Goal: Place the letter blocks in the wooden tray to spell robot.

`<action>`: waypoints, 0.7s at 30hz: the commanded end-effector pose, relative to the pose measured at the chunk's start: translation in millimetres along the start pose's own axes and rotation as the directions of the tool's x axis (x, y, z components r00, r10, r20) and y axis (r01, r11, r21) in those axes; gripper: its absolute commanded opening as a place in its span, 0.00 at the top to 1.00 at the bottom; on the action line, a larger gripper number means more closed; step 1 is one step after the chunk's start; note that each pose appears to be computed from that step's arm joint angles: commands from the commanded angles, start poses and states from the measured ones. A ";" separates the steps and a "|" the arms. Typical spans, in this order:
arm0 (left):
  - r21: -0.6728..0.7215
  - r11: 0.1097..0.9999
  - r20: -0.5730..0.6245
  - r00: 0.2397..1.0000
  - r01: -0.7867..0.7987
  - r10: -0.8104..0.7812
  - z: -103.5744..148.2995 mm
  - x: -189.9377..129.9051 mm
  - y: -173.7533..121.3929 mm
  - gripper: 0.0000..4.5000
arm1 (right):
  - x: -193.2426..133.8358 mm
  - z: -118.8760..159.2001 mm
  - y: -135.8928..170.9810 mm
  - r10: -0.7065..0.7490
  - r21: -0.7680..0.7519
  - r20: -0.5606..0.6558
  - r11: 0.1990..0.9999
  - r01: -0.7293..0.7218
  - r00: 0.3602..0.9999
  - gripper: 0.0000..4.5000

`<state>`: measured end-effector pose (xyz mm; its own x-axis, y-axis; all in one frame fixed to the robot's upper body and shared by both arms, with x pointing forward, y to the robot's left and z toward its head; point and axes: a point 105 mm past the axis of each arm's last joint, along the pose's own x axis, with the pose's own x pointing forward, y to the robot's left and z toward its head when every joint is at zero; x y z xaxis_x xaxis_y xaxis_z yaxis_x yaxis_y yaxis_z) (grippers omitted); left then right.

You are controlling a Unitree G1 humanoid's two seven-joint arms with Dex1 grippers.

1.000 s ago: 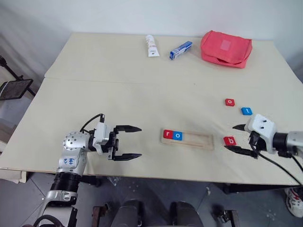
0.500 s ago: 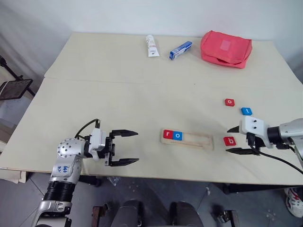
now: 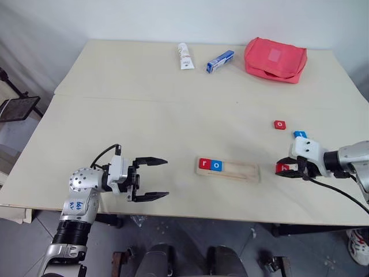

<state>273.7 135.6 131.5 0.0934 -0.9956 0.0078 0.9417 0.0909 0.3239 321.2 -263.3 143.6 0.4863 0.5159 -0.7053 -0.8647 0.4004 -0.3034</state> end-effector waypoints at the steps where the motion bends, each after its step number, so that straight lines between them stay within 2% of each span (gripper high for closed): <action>1: 0.033 0.999 0.014 1.000 0.000 -0.001 6.6 -1.5 4.4 0.00 | -15.6 36.1 -3.9 -0.040 -0.019 0.087 0.999 0.042 0.995 0.68; 7: 0.031 0.999 0.020 1.000 0.010 -0.011 5.9 1.8 6.5 0.00 | -15.5 42.4 1.0 -0.057 -0.008 0.111 0.998 0.058 0.992 0.68; 15: 0.025 0.999 0.018 1.000 0.022 -0.022 3.4 2.8 6.0 0.00 | 1.4 71.0 10.1 -0.037 -0.024 0.159 0.999 0.041 0.987 0.68; 21: 0.025 0.999 0.008 0.999 0.036 -0.036 0.5 2.0 5.4 0.00 | 27.5 94.4 35.7 0.087 -0.059 0.173 0.995 -0.078 0.981 0.68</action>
<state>278.7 134.4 127.4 0.0681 -0.9977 0.0028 0.9484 0.0656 0.3103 317.5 -176.6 164.9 0.4340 0.6527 -0.6210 -0.8996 0.3505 -0.2603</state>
